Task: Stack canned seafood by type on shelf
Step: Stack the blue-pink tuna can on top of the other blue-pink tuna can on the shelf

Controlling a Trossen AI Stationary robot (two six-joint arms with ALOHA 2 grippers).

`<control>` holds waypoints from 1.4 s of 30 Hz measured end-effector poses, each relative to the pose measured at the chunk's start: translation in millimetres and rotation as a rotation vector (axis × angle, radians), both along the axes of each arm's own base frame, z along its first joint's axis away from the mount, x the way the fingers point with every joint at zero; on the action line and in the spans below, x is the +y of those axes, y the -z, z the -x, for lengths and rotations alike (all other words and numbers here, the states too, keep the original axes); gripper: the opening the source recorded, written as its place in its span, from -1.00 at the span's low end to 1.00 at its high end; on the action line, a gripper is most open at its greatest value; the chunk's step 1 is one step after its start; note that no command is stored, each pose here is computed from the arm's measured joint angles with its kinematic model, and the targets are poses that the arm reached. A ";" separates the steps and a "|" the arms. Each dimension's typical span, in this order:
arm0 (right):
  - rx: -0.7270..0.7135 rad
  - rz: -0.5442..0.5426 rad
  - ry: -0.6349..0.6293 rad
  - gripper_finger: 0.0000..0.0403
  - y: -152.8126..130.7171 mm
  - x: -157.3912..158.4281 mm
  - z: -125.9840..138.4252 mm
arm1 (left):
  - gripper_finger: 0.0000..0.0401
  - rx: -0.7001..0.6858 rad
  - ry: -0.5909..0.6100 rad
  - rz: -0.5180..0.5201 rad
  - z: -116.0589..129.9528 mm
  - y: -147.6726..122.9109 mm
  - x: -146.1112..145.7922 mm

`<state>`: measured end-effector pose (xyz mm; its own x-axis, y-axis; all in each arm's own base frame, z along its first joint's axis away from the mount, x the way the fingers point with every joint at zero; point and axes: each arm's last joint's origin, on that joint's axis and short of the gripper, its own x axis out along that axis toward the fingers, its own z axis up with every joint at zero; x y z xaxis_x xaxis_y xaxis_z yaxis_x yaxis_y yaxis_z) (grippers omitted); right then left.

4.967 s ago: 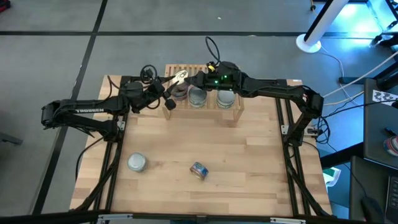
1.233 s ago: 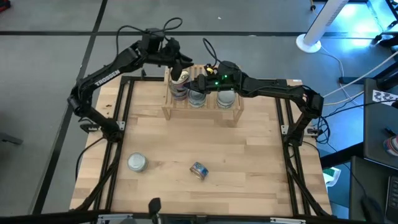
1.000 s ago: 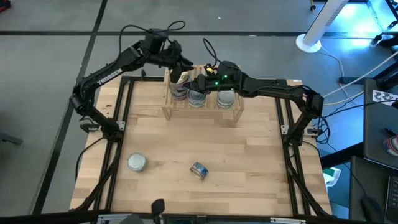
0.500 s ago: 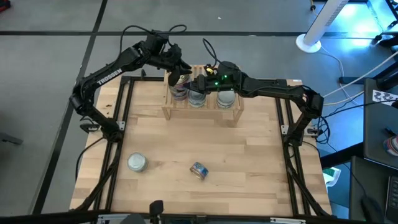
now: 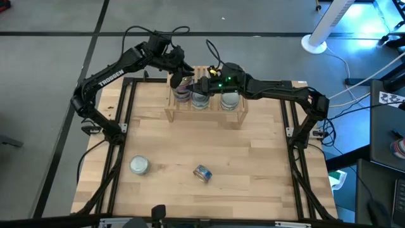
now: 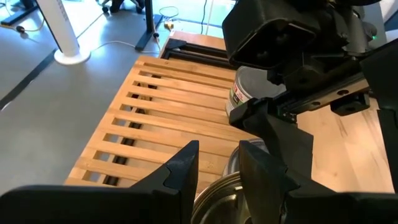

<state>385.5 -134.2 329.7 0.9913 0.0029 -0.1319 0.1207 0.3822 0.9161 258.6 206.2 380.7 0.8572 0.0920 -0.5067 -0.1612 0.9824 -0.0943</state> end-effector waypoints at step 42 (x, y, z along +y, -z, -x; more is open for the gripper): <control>0.032 -0.041 0.113 0.41 3.0 -3.1 0.7 | -0.46 -0.012 -0.007 -0.021 19.1 -18.2 -15.0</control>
